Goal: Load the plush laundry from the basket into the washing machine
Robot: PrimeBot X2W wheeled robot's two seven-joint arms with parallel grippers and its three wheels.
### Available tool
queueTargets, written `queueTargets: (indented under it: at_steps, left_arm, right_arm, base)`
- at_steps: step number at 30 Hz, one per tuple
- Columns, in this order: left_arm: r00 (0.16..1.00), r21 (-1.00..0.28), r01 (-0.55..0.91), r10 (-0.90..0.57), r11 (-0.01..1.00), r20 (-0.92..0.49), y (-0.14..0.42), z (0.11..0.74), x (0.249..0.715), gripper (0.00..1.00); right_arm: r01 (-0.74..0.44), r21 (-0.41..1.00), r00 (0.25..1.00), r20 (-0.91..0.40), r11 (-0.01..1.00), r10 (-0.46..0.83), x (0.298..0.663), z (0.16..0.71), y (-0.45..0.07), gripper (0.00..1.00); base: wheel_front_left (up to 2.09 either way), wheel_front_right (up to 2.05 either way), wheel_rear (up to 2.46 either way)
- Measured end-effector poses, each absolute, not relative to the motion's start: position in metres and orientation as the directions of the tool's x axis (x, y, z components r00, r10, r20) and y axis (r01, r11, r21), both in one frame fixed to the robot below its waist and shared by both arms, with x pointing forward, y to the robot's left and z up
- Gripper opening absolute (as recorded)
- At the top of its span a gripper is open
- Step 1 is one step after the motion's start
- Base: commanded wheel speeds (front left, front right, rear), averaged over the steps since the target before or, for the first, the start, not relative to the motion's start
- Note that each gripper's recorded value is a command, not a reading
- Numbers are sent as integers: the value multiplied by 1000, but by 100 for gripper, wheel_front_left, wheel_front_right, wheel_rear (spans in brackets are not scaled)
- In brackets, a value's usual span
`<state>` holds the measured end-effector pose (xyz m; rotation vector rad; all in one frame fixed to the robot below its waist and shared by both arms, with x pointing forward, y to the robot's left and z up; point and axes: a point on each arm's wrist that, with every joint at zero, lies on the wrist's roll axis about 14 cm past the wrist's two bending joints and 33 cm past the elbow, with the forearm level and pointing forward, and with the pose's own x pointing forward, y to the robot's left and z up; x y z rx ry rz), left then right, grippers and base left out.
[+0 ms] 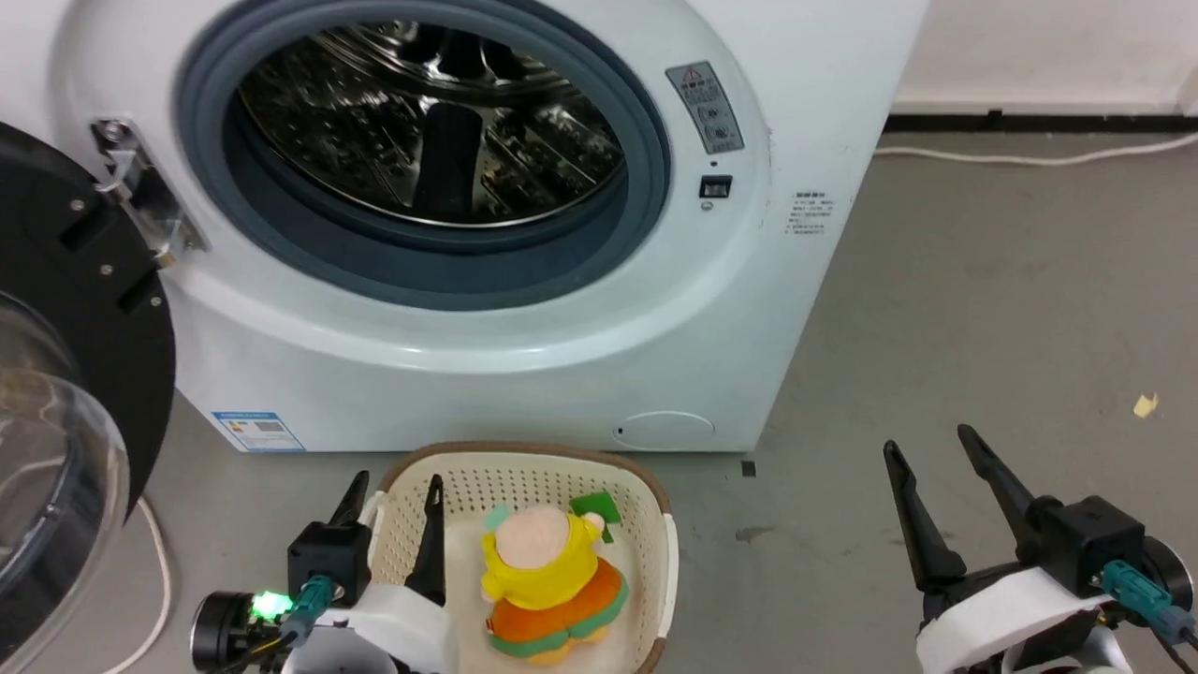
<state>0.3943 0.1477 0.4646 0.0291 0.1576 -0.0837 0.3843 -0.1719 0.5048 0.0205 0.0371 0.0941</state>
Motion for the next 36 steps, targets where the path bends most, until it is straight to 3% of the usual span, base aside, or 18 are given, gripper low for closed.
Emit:
queueTargets:
  at_steps: [20, 36]
  left_arm:
    - [891, -8, 229, -213, 973, -401, 113, 368, 432, 100]
    - [715, 5, 377, -288, 926, -637, 96, 281, 449, 100]
  right_arm:
    - [-31, 78, 996, -86, 996, 38, 407, 474, -190, 100]
    - [28, 112, 991, -134, 993, -12, 426, 443, -207, 100]
  base:
    - [0, 0, 0]
    - [0, 0, 0]
